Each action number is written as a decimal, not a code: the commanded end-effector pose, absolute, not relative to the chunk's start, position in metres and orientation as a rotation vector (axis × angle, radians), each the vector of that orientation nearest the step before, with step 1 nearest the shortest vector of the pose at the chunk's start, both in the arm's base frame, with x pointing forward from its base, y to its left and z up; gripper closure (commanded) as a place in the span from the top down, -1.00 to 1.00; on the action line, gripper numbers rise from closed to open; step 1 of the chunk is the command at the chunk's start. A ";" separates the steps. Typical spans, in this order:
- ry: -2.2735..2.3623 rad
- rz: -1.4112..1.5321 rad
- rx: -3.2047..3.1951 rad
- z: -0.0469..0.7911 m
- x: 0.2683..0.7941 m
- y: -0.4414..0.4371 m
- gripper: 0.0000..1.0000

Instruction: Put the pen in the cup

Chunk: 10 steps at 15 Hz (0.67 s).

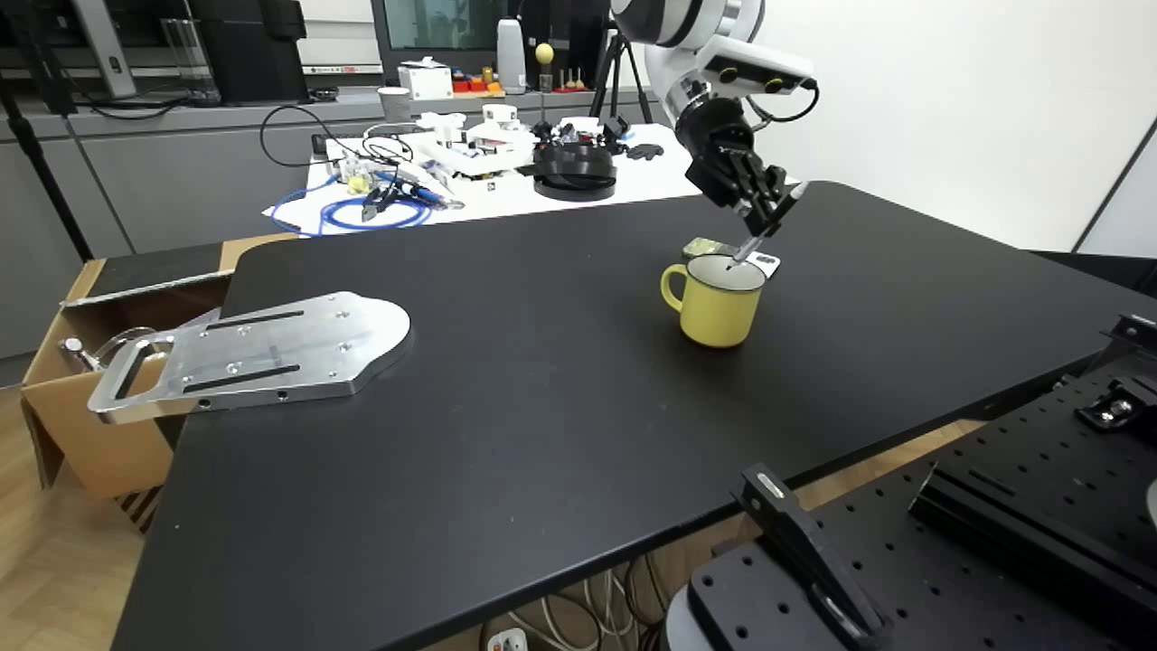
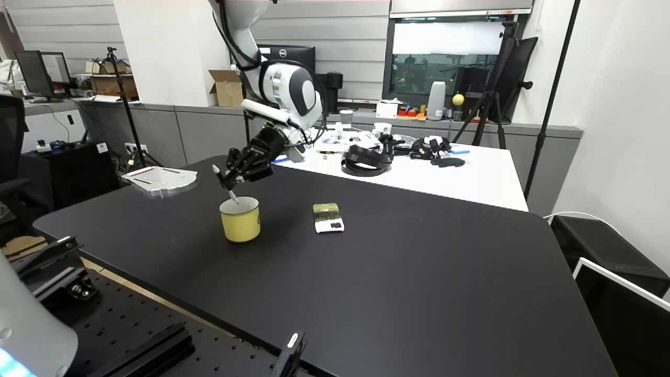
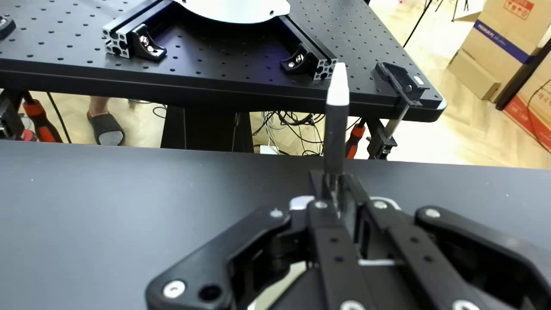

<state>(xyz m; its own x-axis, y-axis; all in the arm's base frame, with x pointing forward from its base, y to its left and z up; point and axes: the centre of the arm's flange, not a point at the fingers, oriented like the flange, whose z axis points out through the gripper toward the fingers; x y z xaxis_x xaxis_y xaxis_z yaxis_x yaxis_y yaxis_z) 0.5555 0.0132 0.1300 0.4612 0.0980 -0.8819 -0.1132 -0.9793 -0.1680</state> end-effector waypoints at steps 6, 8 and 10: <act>0.021 1.620 -2.440 0.115 0.579 0.008 -0.94; 0.024 1.626 -2.432 0.111 0.581 0.005 -0.94; 0.033 1.625 -2.434 0.107 0.582 0.002 -0.94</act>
